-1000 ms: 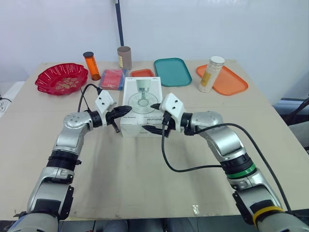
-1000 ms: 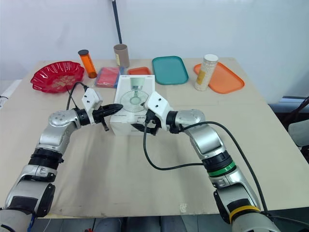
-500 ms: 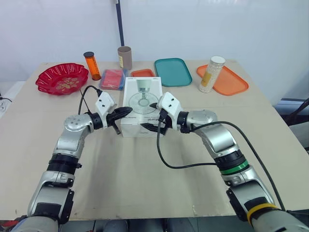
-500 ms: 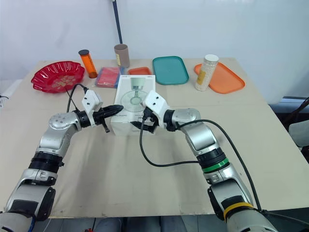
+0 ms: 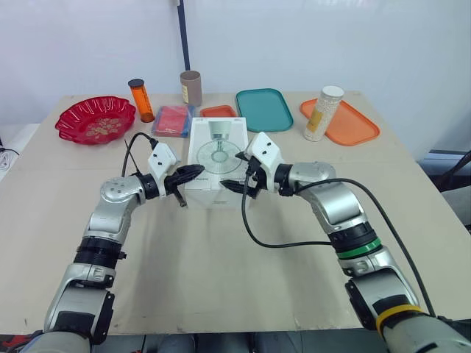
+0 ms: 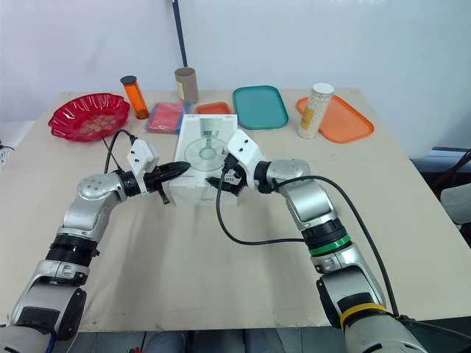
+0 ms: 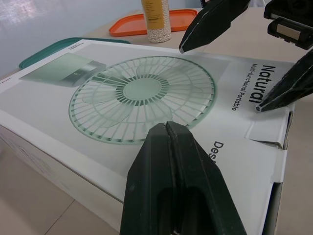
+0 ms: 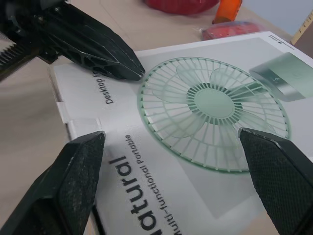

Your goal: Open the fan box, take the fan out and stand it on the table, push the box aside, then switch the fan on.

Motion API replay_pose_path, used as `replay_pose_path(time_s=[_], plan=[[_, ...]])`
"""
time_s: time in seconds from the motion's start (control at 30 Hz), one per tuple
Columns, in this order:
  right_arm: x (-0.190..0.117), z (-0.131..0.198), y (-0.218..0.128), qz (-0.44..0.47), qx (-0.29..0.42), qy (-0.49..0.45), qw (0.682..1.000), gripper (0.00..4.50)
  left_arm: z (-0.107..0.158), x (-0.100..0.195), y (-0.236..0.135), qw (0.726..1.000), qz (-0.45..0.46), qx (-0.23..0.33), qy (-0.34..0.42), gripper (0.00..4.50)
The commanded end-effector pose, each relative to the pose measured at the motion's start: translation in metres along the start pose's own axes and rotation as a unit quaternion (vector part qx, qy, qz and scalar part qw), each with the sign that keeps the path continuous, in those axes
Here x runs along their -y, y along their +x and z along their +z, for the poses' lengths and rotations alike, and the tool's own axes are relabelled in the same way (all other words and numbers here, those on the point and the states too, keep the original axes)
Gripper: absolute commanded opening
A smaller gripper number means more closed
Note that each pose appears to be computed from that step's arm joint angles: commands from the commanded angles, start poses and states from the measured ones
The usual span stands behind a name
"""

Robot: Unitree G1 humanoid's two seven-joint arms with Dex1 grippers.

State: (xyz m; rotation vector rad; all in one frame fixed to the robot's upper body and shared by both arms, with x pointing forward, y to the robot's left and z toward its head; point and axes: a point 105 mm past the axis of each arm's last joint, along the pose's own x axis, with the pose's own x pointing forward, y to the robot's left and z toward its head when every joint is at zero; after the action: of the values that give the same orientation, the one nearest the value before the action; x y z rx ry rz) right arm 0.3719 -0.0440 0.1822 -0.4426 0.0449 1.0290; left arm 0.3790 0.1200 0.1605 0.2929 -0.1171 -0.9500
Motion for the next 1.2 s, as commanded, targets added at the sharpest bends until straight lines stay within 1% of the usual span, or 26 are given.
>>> replay_pose_path(time_s=[0.03, 0.13, 0.37, 0.73, 0.93, 1.13, 1.2], plan=[[-0.006, 0.013, -0.004, 0.014, 0.020, -0.026, 0.999, 4.50, -0.011, 0.006, -0.001, 1.000, -0.005, -0.017, -0.011, 0.08], [-0.012, 0.009, -0.003, 0.026, 0.014, -0.034, 0.999, 4.50, -0.012, 0.007, -0.001, 1.000, -0.004, -0.017, -0.013, 0.08], [-0.016, 0.005, -0.001, 0.029, 0.003, -0.039, 0.999, 4.50, -0.014, 0.009, -0.001, 1.000, -0.003, -0.018, -0.015, 0.08], [-0.001, 0.001, 0.001, -0.010, -0.013, -0.009, 1.000, 4.50, -0.016, 0.013, -0.002, 1.000, -0.005, -0.020, -0.021, 0.08], [0.001, 0.002, -0.002, -0.009, -0.010, 0.021, 1.000, 4.50, -0.018, 0.014, -0.001, 0.999, -0.008, -0.023, -0.022, 0.08], [0.010, 0.005, -0.006, -0.017, -0.003, 0.057, 0.998, 4.50, -0.018, 0.015, 0.000, 0.999, -0.011, -0.024, -0.020, 0.08], [0.013, 0.002, -0.007, -0.026, -0.013, 0.054, 0.998, 4.50, -0.018, 0.016, 0.000, 0.999, -0.010, -0.023, -0.021, 0.08]])
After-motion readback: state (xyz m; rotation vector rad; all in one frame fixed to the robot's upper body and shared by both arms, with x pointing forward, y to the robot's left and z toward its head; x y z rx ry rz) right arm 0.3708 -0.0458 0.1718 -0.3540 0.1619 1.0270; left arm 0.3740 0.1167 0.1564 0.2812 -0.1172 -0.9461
